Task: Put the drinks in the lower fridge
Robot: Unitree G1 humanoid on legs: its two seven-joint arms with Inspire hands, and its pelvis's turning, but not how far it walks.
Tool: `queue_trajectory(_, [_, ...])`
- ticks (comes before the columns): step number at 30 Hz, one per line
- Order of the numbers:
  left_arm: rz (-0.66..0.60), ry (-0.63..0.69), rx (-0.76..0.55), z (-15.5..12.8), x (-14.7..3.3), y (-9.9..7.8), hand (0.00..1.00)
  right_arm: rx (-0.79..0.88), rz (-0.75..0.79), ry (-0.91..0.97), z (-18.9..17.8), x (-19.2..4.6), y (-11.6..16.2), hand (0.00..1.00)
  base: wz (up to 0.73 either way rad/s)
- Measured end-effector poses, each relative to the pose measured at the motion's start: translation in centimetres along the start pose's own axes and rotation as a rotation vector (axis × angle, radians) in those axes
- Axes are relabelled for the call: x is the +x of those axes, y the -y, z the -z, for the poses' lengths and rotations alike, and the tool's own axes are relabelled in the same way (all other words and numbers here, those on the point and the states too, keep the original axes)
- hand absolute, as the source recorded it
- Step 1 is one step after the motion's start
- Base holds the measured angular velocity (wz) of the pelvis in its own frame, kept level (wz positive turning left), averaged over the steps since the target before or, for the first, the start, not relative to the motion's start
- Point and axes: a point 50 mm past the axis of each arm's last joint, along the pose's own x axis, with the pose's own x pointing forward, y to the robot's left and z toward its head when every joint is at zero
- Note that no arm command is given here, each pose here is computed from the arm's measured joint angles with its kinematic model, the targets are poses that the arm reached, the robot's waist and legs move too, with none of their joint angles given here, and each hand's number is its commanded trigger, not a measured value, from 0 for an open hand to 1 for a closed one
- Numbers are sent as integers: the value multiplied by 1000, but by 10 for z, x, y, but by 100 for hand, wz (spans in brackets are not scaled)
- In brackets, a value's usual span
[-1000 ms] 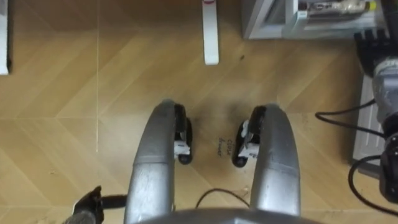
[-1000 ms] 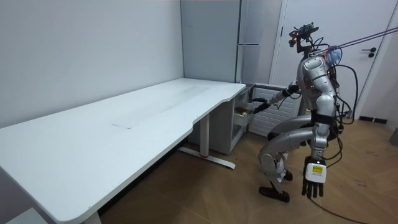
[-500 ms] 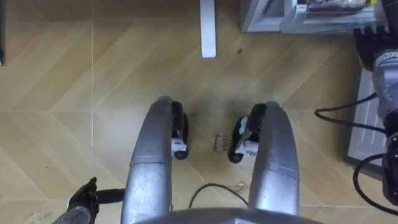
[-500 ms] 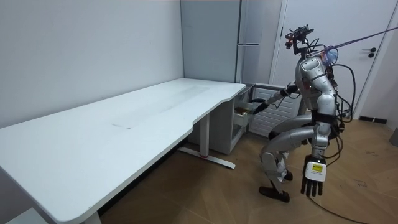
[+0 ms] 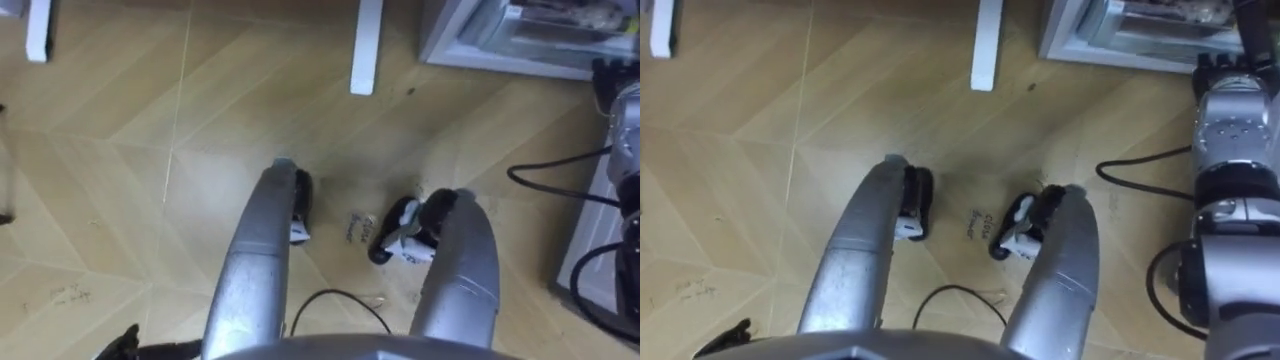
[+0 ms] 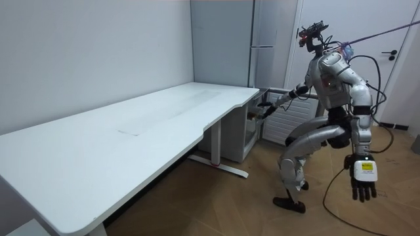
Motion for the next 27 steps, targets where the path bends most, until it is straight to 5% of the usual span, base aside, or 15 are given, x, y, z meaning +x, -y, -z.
queue_trajectory(9, [-48, -1, -9, 8, -3, -16, 0, 82, -155, -40, 21, -13, -45, 0, 7])
queue_trajectory(27, [-9, -39, 10, 24, -6, -19, 0, 248, -162, -38, 41, -29, -59, 0, 3])
